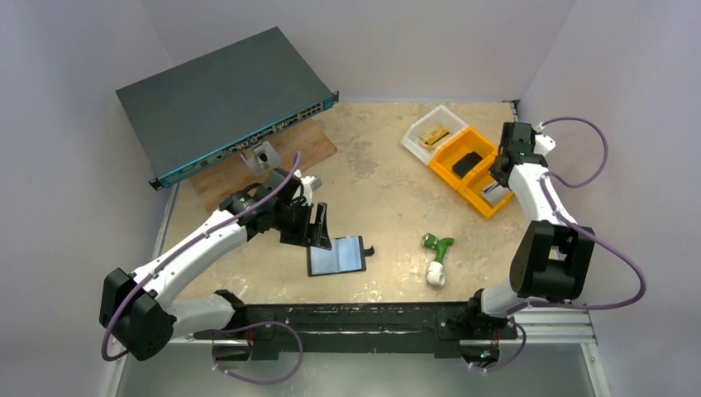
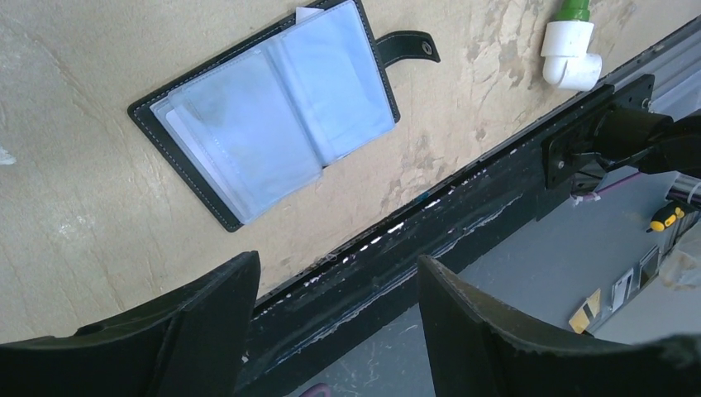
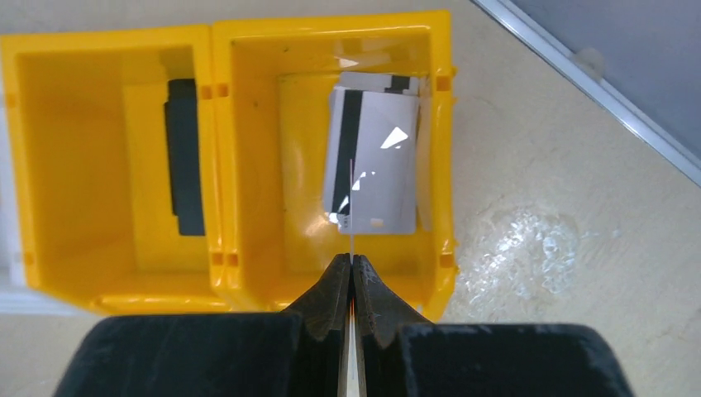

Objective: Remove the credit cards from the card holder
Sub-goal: Place the credit card in the storage box.

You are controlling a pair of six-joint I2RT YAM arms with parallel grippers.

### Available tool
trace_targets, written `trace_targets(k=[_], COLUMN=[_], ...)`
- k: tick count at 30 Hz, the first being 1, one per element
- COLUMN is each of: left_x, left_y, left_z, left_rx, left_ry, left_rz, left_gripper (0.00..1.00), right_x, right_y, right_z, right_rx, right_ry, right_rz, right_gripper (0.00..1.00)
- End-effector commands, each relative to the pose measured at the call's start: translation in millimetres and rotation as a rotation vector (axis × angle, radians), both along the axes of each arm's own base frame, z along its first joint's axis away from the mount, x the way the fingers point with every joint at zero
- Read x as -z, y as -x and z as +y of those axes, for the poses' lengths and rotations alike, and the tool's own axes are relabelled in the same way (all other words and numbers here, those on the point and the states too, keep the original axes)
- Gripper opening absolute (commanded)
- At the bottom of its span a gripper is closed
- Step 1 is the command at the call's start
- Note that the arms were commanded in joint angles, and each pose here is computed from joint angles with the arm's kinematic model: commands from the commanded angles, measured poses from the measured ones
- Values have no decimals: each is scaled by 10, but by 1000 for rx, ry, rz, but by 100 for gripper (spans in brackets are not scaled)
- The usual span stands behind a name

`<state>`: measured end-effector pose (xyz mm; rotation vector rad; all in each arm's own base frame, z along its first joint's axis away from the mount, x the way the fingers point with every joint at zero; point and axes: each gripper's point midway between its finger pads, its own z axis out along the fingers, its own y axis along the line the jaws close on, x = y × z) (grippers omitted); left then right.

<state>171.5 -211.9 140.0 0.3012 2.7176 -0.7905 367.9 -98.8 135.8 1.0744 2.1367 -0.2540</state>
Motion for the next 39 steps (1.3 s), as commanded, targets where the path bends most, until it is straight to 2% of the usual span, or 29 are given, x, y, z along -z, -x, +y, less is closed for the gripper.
trace_targets(k=[1,9,17,21,23,30,33,36,37,39], left_x=[-164,-166,-146,-142,-143,-127,-122,-111,-109,-97], left_y=[-39,-32,-12,-11,-13,-14,-17,-25,-31,-36], left_z=[-53,-39,-31,-38,-35,-39,-35,-30,-27,-23], left_rx=[30,25,23,25,26,21,19,16,13,10], left_ry=[48,49,52,55,54,55,53,46,44,37], left_rz=[-54,-62,-59,-56,-59,-56,-57,-56,-55,-52], left_gripper=[69,70,70,70,70,70,70,70,70,70], right_x=[-71,229,403,426,388,191,112,34,14,-37], right_y=[-30,-182,-137,-179,-203,-231,-187,-168,-158,-134], right_z=[-258,-358,-431,-372,-348,-250,-237,-151,-120,-58], right_rx=[70,99,109,79,66,23,16,-12,-28,-55], right_ry=[94,111,149,120,107,71,73,41,32,16], right_rz=[49,141,216,204,189,134,118,90,81,57], right_gripper=[0,0,1,29,37,56,77,77,95,99])
